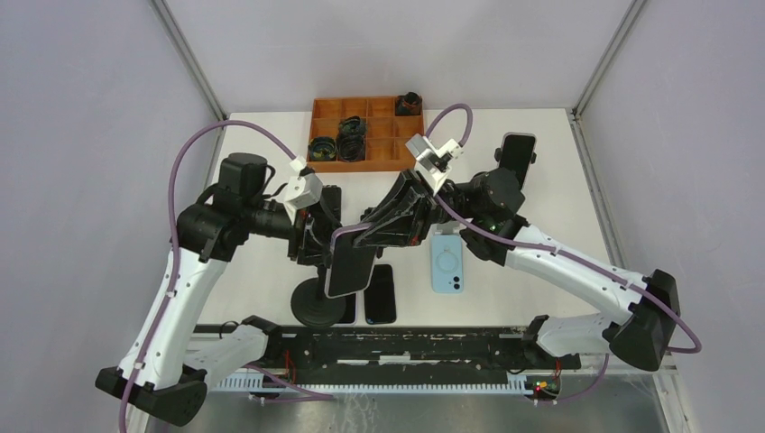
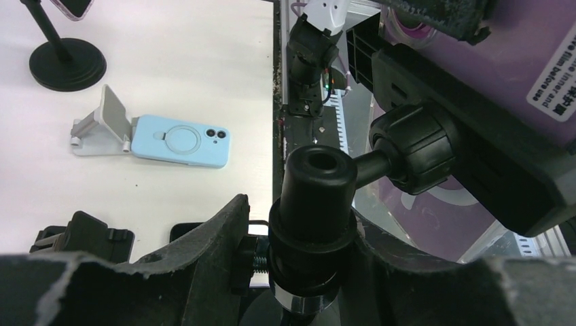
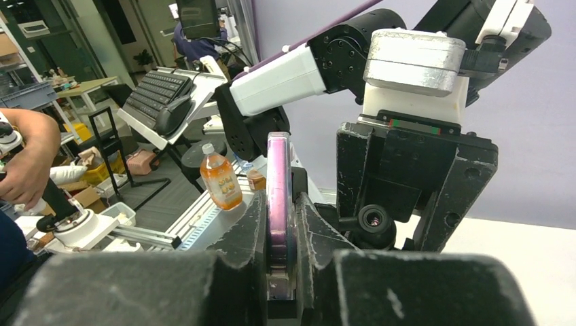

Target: Remove the phone from the phone stand

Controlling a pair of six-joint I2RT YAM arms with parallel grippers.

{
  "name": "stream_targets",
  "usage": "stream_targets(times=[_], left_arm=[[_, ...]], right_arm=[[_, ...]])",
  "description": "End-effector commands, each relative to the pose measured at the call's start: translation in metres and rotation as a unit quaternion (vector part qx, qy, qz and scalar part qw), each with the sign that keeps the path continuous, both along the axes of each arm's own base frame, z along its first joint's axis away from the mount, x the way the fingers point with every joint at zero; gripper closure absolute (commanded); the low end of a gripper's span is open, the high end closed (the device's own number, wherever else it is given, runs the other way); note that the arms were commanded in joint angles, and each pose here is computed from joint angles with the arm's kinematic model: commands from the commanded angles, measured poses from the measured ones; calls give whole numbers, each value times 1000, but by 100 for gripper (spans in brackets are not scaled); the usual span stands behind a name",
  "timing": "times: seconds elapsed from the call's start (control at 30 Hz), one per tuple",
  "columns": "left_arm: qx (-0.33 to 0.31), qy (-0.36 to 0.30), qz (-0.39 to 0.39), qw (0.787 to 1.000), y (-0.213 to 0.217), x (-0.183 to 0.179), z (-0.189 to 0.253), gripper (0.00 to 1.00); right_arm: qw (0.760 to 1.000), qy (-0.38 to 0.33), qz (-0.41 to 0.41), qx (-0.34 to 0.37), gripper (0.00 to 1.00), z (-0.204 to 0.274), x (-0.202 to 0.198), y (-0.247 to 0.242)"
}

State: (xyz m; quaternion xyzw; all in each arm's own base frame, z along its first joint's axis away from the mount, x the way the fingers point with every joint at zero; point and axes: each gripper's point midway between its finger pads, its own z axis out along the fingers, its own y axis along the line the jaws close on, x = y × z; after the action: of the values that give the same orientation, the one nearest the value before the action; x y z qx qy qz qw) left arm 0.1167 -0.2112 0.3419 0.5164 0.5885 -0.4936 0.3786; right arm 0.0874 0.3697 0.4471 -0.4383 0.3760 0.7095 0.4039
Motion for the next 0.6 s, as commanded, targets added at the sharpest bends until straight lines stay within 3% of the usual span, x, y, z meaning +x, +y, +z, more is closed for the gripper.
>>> stream_targets(times=[0.0, 0.57], left_arm=[[-12, -27, -17, 999, 0, -3, 14, 98], [64, -58, -23, 996, 19, -14, -43, 98]], right_arm=[[998, -41, 27, 39, 97, 31, -19, -7], [982, -9, -105, 155, 100, 99, 9, -38]])
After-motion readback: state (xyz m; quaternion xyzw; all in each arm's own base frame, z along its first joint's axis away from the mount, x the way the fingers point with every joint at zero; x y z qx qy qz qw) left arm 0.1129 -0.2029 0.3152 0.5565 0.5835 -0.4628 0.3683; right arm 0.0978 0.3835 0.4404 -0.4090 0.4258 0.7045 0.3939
